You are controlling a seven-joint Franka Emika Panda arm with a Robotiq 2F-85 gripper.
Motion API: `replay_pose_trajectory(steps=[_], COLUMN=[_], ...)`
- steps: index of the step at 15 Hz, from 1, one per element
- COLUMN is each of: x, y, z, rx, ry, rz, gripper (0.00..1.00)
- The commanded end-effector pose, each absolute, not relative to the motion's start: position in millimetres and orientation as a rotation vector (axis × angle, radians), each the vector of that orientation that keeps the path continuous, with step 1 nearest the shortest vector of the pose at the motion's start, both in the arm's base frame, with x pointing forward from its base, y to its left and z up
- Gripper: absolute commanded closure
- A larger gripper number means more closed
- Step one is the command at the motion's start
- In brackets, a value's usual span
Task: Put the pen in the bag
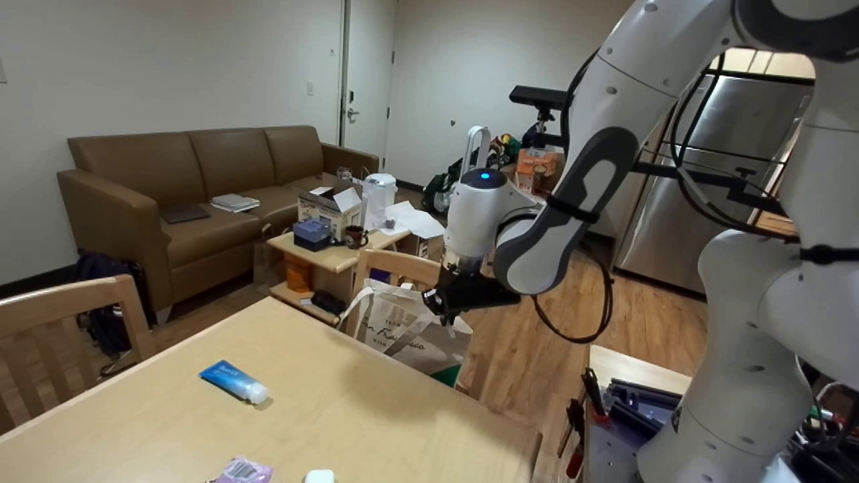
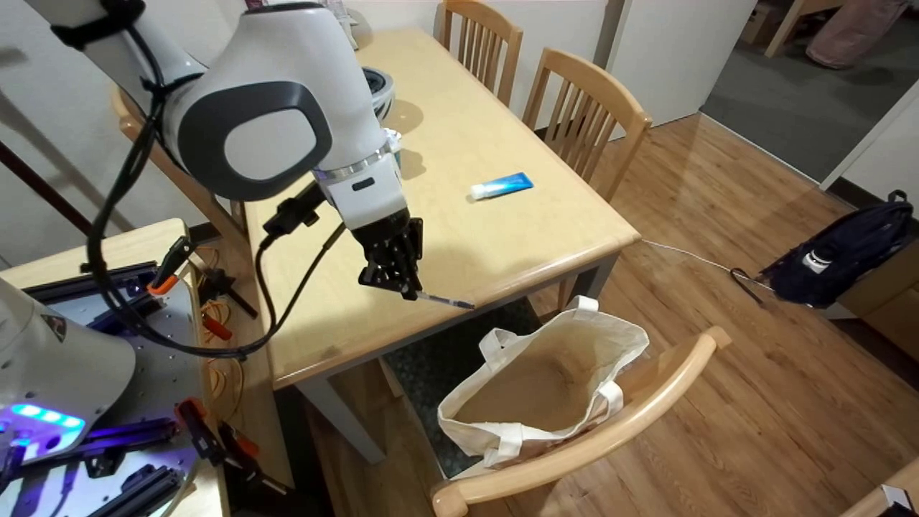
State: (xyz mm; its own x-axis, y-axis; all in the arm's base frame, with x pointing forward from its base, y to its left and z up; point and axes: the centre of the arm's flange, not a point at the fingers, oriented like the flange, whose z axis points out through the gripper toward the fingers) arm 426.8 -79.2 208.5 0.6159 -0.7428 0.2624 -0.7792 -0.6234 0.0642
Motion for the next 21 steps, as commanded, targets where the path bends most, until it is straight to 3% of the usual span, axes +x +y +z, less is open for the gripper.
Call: replay_pose_trajectory(steps=[1, 2, 9, 15, 16, 21], x=[427, 428, 440, 459, 441, 452], y=[-76, -69, -103, -198, -185, -191], z=[208, 206, 196, 227, 222, 215], rx=[2.670, 2.676, 2.849, 2.567, 2.631, 2.727], ry=[-1.258, -1.241, -0.894, -1.174, -1.122, -1.051], rz=[0.314, 0.311, -0.059, -0.020, -0.031, -0.088], gripper=[0.89, 0.96, 0.96, 0.96, 0.89, 0.96])
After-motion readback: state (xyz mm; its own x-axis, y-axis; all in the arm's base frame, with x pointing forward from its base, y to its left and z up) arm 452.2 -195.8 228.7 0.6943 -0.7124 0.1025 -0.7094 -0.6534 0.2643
